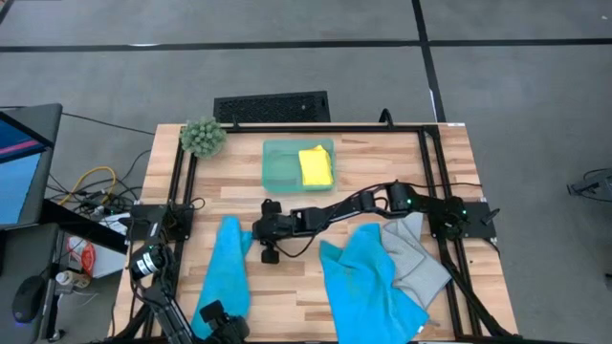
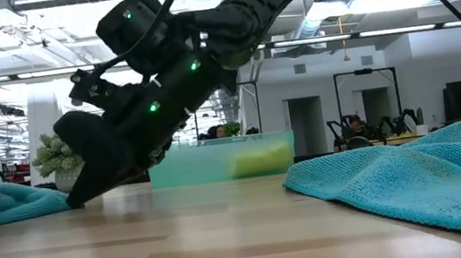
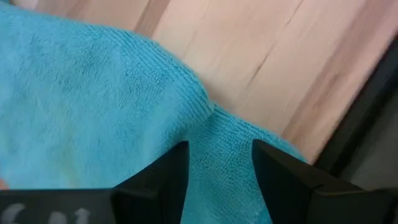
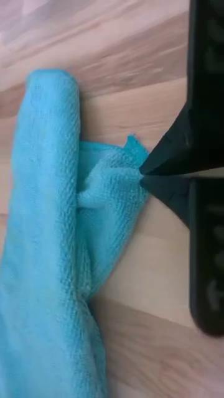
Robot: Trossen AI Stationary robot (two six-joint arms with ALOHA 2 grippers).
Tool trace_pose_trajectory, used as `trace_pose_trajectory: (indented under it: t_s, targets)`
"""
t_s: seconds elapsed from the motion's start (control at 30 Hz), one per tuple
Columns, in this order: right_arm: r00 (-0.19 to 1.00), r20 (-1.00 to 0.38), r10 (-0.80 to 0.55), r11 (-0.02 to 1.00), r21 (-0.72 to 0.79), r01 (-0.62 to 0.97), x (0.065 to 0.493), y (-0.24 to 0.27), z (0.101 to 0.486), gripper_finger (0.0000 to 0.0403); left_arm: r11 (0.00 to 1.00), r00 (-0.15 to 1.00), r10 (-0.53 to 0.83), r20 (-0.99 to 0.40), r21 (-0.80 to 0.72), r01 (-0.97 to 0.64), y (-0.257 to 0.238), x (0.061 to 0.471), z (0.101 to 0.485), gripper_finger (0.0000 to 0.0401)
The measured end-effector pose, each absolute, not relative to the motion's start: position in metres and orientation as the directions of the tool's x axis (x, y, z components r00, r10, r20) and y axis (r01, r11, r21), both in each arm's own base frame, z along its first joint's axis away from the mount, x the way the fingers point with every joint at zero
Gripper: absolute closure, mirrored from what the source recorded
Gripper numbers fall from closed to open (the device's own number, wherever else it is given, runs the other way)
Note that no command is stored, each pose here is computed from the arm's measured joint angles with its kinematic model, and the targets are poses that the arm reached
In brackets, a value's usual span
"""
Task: Fold microfiber towels
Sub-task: Fold the left blue microfiber towel
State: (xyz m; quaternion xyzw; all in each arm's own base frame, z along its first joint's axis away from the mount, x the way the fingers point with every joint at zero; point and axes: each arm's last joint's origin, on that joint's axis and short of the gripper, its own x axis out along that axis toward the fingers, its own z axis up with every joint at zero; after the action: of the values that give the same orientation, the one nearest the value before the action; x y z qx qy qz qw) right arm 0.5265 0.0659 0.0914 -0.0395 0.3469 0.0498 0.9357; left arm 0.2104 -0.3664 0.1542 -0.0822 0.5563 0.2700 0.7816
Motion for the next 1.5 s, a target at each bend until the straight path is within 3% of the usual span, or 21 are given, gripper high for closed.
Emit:
trace_pose_trajectory:
  t_s: [0.13,0.3,0.53,0.77,0.93,1.1,1.3,1.5]
  targets:
    - [0.698,-0.713,0.059,0.993,-0.029,-0.113,0.520,0.067,0.096,0.0388,0.836,0.249,0.361,-0.898,0.194,-0.513,-0.367,0.212,0.179,0.0249]
    - [0.587,-0.809,0.027,0.996,-0.030,-0.087,0.504,0.073,0.104,0.0395,0.813,0.264,0.422,-0.867,0.233,-0.534,-0.368,0.201,0.202,0.0297]
    - [0.348,-0.928,-0.136,0.988,-0.155,-0.027,0.469,0.088,0.121,0.0399,0.822,0.404,0.428,-0.808,0.162,-0.547,-0.379,0.182,0.204,0.0353]
    - [0.167,-0.955,-0.244,0.965,-0.257,-0.057,0.435,0.114,0.135,0.0382,0.820,0.570,0.432,-0.699,0.041,-0.571,-0.385,0.175,0.206,0.0376]
    - [0.148,-0.957,-0.248,0.960,-0.263,-0.099,0.418,0.137,0.155,0.0380,0.848,0.656,0.412,-0.633,0.002,-0.530,-0.387,0.183,0.187,0.0378]
    - [0.105,-0.956,-0.273,0.950,-0.285,-0.128,0.394,0.164,0.171,0.0379,0.849,0.661,0.408,-0.630,-0.005,-0.529,-0.379,0.187,0.146,0.0378]
    - [0.184,-0.921,-0.344,0.920,-0.370,-0.131,0.359,0.194,0.195,0.0370,0.812,0.602,0.442,-0.665,0.012,-0.583,-0.364,0.184,0.119,0.0378]
    - [0.188,-0.901,-0.391,0.915,-0.403,-0.025,0.328,0.196,0.191,0.0319,0.793,0.544,0.478,-0.690,0.073,-0.605,-0.352,0.184,0.109,0.0378]
